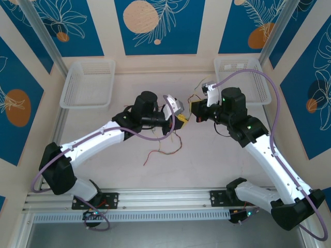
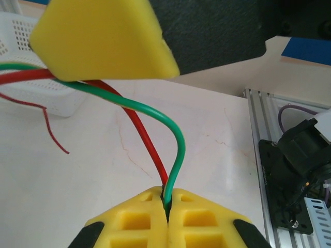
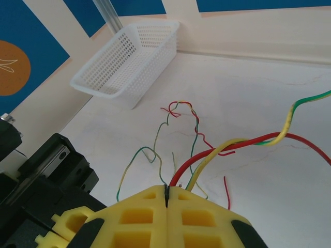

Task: Untangle the cables

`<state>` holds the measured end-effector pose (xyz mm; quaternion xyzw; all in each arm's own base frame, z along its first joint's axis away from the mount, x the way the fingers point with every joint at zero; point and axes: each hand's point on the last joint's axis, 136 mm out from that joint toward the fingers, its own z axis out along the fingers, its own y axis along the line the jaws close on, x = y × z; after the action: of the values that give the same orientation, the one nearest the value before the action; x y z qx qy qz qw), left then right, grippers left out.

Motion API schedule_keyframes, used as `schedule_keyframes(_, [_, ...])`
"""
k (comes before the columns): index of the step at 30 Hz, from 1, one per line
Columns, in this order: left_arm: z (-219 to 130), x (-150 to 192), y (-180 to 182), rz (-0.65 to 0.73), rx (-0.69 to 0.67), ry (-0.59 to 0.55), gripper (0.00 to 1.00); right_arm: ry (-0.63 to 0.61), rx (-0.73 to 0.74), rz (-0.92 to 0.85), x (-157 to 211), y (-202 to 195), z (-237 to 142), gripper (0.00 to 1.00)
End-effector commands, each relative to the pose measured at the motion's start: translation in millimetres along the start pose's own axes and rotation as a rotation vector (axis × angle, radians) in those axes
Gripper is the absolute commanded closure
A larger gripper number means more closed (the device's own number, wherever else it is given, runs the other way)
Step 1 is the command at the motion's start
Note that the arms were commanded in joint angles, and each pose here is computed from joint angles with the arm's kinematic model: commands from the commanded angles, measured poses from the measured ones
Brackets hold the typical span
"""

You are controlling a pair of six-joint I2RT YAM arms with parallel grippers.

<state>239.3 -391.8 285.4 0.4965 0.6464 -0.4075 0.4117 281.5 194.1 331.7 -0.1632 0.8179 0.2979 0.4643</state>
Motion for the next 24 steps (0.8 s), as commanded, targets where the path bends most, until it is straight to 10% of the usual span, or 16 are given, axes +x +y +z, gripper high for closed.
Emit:
schedule_keyframes(1, [-7.0, -15.0, -6.5, 0.037, -0.006, -0.055, 1.0, -0.039, 0.018, 0.013, -7.2, -1.1, -3.6, 1.0])
schedule_keyframes(3, [-8.2, -16.4, -5.7, 0.043, -0.016, -0.064, 1.0, -0.045, 0.034, 0.023, -8.4, -4.1, -5.1, 0.94])
schedule_keyframes(6, [-9.6, -16.2, -2.8, 0.051, -0.04, -0.075, 1.0, -0.069, 0.057, 0.048, -11.0, -9.0, -11.0, 0.46])
schedule_keyframes(9, [-12.3, -17.6, -0.5, 0.057, -0.062, -0.089, 1.0, -0.119, 0.059, 0.095, -13.9, -16.2, -21.6, 0.31])
schedule_keyframes(13, [-12.1, -15.1, 1.9, 0.059, -0.076, -0.087, 1.0, -0.136, 0.015, 0.229, -6.5, -31.1, -27.7, 0.31])
schedule_keyframes(18, [-11.1, -12.8, 4.7, 0.059, -0.088, -0.086, 1.0, -0.129, -0.015, 0.333, 7.9, -47.7, -28.6, 0.64])
schedule_keyframes(24, [-11.9, -15.4, 5.4, 0.064, -0.093, -0.093, 1.0, -0.185, 0.065, 0.328, 13.3, -63.2, -40.7, 0.39])
